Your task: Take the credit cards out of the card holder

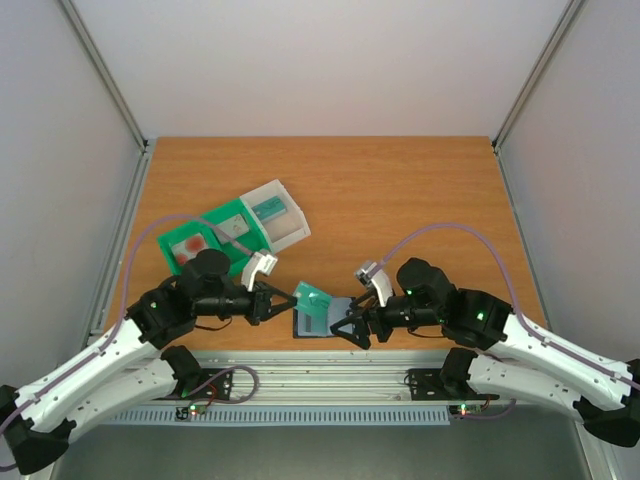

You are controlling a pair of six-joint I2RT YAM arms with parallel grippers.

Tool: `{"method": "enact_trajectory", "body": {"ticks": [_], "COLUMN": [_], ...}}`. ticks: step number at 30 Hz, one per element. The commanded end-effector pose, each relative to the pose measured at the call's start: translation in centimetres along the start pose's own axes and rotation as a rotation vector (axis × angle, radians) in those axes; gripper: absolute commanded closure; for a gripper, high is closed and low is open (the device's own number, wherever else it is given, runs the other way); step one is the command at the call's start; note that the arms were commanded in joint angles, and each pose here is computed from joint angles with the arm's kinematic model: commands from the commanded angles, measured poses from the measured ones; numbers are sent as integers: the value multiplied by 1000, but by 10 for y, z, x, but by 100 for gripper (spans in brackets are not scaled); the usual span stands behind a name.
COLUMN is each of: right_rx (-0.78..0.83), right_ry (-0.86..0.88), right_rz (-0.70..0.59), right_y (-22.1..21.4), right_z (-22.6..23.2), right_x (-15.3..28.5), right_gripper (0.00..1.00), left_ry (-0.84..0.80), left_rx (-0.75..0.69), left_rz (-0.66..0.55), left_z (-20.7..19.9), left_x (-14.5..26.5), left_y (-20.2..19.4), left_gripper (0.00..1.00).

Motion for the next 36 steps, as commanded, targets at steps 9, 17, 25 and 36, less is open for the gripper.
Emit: {"method": "enact_trajectory", "body": {"ticks": [9, 17, 25, 36], "right_rx": [-74, -114, -126, -141], "right_ry": [-200, -172, -164, -184], "right_rz": [-216, -211, -200, -169], "right_y": [7, 5, 8, 10], "right_z": [-12, -13, -12, -15], "right_x": [31, 26, 22, 14], "right_gripper": [2, 1, 2, 2], "left_ry": [714, 767, 748, 897], "left_rx": [79, 198, 417, 596], "left_rz": [-433, -474, -583, -692], "left_z": [47, 81, 132, 192], "left_x": [43, 32, 16, -3], "left_y": [55, 98, 135, 162], "left_gripper": [100, 100, 99, 100]}}
Point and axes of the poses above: each gripper's point midway between its finger pads, its own x axis back along the fingers, its own z axis along the line the jaws close on, y = z × x, the point moved 8 cm from there along x, back along the fingers, and after that the axes turned 3 degrees about -x, right-handed, at the moved point
